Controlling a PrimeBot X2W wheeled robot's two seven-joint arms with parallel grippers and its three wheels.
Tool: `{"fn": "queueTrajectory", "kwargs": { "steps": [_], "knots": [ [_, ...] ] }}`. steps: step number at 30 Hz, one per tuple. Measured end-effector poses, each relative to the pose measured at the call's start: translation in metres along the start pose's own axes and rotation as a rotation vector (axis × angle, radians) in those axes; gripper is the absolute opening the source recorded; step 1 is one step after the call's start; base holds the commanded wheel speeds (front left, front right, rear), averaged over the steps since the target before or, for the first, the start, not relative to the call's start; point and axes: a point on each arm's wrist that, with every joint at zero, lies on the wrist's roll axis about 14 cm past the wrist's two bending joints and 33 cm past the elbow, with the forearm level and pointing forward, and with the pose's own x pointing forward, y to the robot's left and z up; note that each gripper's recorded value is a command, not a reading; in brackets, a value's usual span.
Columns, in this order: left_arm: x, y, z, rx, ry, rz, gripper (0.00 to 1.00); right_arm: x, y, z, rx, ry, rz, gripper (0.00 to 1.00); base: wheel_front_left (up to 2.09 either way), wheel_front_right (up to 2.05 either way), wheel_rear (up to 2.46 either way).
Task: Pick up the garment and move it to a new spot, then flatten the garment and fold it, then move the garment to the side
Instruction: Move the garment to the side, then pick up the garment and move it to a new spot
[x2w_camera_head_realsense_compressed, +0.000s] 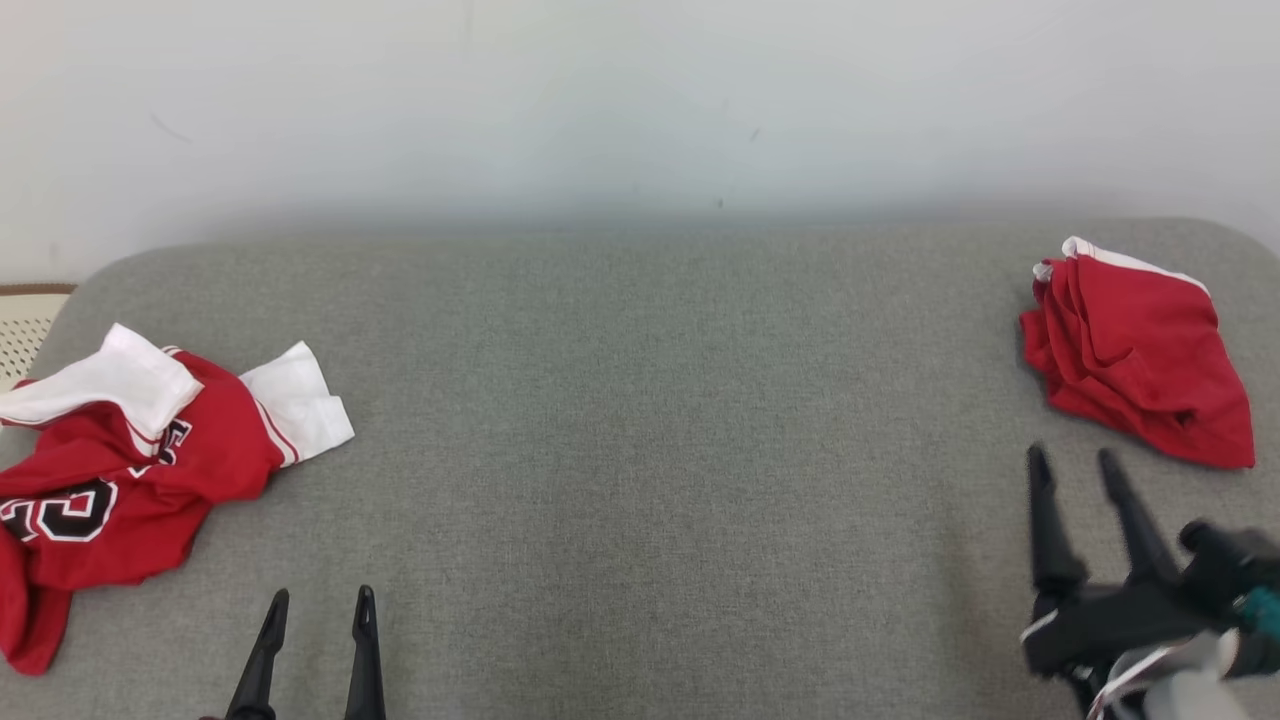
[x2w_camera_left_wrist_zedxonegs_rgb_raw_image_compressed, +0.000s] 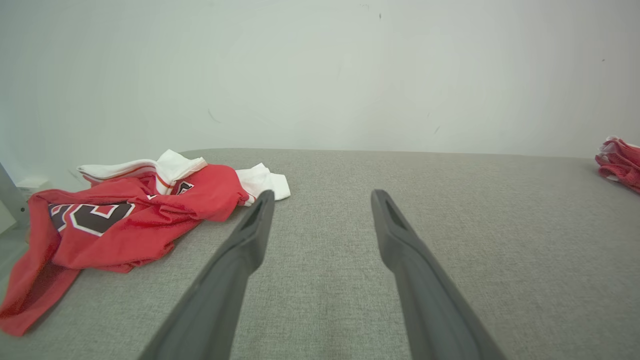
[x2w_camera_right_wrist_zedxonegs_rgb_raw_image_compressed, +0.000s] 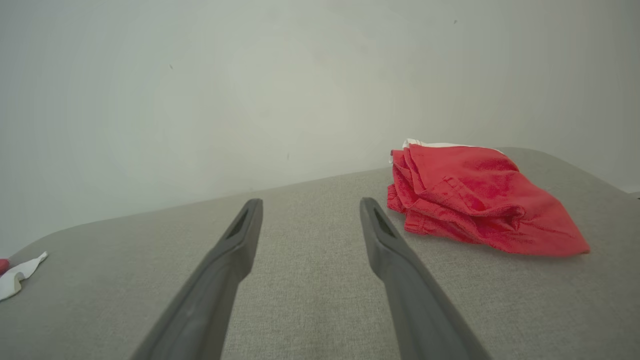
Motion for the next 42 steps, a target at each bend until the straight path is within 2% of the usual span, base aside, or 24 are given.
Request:
{"fn": "queueTrajectory", "kwargs": {
  "steps": [9, 18, 29, 42],
  "knots": [
    [-0.01, 0.005, 0.002, -0.004, 0.001, 0.011, 1.0, -0.032, 0.033, -0.025, 0.003, 0.054, 0.02, 1.0, 0.0, 0.0, 0.0],
    [-0.012, 0.008, -0.003, -0.001, 0.019, 0.012, 1.0, -0.041, 0.032, -0.022, -0.013, 0.04, -0.015, 1.0, 0.0, 0.0, 0.0],
    [-0.016, 0.01, -0.015, 0.046, 0.057, 0.014, 1.0, -0.046, 0.04, -0.022, -0.069, 0.07, 0.005, 1.0, 0.0, 0.0, 0.0],
    [-0.015, 0.011, -0.013, 0.045, 0.048, 0.02, 1.0, -0.05, 0.043, -0.021, -0.063, 0.074, 0.001, 1.0, 0.0, 0.0, 0.0]
  ]
}}
